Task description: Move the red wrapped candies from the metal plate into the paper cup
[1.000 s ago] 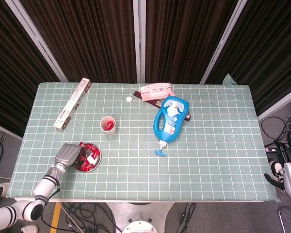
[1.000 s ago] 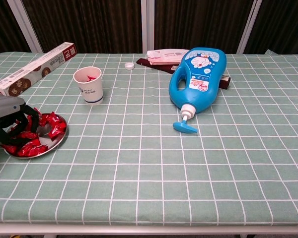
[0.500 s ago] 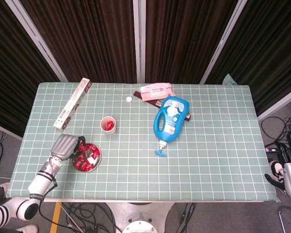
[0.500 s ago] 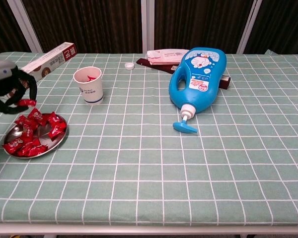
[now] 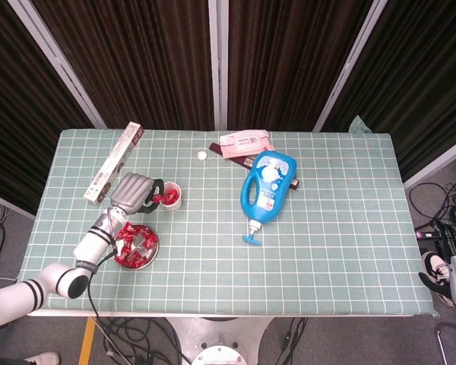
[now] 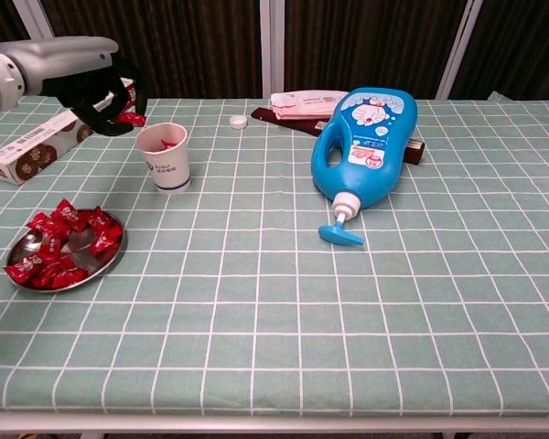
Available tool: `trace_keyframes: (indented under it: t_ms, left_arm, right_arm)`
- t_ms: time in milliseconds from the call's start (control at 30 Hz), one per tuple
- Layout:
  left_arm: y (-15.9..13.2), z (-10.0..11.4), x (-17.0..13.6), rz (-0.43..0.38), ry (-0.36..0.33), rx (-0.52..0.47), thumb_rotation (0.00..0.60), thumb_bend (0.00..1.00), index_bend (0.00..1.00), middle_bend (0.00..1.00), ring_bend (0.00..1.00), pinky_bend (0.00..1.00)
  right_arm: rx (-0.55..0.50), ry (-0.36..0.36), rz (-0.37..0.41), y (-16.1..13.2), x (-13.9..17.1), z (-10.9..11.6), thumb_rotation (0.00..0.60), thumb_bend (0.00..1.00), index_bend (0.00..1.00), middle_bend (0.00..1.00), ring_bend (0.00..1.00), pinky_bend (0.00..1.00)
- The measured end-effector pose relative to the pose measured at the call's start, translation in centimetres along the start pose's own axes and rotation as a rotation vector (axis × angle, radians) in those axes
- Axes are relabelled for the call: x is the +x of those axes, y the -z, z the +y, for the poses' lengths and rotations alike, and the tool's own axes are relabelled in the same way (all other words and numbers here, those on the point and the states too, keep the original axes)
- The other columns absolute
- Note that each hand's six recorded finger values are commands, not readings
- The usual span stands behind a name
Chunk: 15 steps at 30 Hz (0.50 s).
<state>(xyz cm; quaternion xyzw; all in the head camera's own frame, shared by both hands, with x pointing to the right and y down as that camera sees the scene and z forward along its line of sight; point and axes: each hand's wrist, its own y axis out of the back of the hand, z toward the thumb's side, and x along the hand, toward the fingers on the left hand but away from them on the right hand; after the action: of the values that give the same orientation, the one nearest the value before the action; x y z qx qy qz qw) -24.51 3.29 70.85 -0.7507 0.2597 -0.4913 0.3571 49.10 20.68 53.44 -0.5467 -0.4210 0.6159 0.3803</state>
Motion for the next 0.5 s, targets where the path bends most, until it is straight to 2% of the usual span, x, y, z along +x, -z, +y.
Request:
trace_keyframes:
  t_ms: [200, 367, 500]
  left_arm:
    - [-0.2, -1.1, 1.8, 0.024, 0.034, 0.001, 0.6, 0.46, 0.56, 0.82, 0.93, 1.0]
    - [-0.1, -1.5, 1.9, 0.026, 0.053, 0.014, 0.6, 0.42, 0.37, 0.8, 0.93, 1.0]
    - [0.1, -1.4, 1.5, 0.029, 0.054, 0.011, 0.6, 0.4, 0.29, 0.8, 0.92, 1.0]
  right_arm:
    - [0.003, -0.001, -0.008, 0.3, -0.1, 0.0, 0.6, 0.05, 0.0, 0.11, 0.05, 0.32]
    - [0.001, -0.001, -0.005, 0.3, -0.2, -0.1, 0.6, 0.05, 0.0, 0.11, 0.05, 0.33]
    - [0.002, 0.002, -0.004, 0.3, -0.2, -0.1, 0.6, 0.05, 0.0, 0.11, 0.06, 0.33]
